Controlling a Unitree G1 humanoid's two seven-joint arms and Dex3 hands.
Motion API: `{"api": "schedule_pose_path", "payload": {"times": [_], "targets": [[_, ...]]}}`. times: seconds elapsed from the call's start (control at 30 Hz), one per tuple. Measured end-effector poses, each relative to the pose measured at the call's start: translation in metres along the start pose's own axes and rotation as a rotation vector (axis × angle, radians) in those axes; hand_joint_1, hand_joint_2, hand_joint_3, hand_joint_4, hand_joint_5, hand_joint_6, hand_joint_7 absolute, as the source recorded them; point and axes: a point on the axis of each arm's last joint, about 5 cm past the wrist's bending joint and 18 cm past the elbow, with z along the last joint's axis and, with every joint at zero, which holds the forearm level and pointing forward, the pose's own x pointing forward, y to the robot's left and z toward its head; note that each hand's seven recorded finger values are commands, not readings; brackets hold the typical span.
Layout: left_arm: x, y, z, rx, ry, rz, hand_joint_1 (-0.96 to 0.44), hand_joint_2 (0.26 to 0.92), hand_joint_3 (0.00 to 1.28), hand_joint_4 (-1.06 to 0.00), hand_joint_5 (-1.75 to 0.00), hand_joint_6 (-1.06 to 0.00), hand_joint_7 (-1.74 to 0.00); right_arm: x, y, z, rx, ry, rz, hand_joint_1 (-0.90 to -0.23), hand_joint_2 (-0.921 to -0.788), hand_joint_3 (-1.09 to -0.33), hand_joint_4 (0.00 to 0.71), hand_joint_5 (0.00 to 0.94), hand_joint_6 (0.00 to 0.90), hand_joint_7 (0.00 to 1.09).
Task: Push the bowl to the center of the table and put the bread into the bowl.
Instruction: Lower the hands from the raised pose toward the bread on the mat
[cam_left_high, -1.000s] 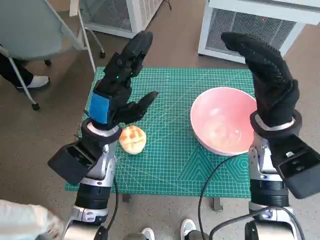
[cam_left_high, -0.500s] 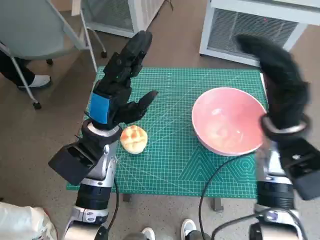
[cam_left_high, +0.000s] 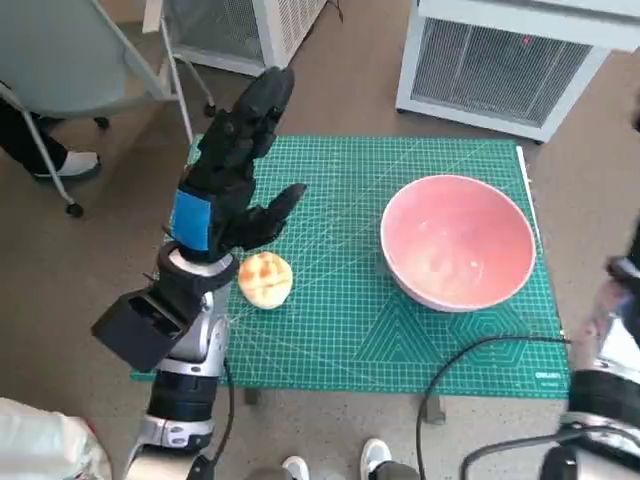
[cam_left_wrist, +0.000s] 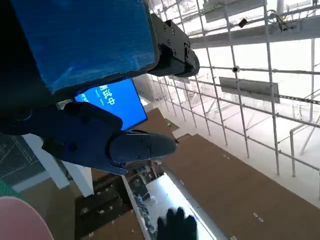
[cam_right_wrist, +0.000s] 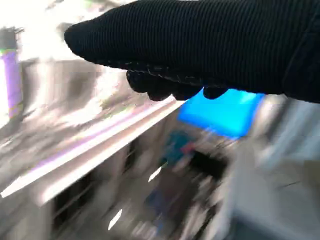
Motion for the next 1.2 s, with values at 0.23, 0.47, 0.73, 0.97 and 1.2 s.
{"api": "schedule_pose_path", "payload": {"times": [0.23,0.47,0.73,0.97,1.2], "targets": [[-0.001,0.002,0.000,-0.012,0.001,0.012,-0.45,0.921,0.36,-0.30,0.00,-0.31,-0.18,-0.0227,-0.010,-0.020,-0.030,0.231,-0.089,-0.515,-0.921,-0.874,0.228,0.000,0.179,0.19],[-0.002,0.003,0.000,-0.009,0.007,0.017,-0.45,0.921,0.36,-0.30,0.00,-0.31,-0.18,-0.0414,-0.006,-0.034,0.007,0.436,-0.120,-0.492,-0.921,-0.875,0.188,0.000,0.194,0.13],[-0.004,0.007,0.001,0.007,0.013,0.026,-0.45,0.921,0.35,-0.29,0.00,-0.31,-0.18,-0.0570,0.009,-0.046,0.074,0.624,-0.118,-0.499,-0.921,-0.854,0.155,0.000,0.202,0.11],[-0.009,0.012,0.002,0.030,0.025,0.029,-0.46,0.921,0.35,-0.30,0.00,-0.31,-0.18,-0.0640,0.026,-0.052,0.130,0.760,-0.098,-0.511,-0.921,-0.862,0.138,0.003,0.201,0.10],[-0.013,0.016,0.005,0.050,0.028,0.045,-0.47,0.921,0.35,-0.30,0.00,-0.31,-0.17,-0.0605,0.047,-0.054,0.177,0.827,-0.073,-0.505,-0.921,-0.876,0.175,0.019,0.232,0.11]]}}
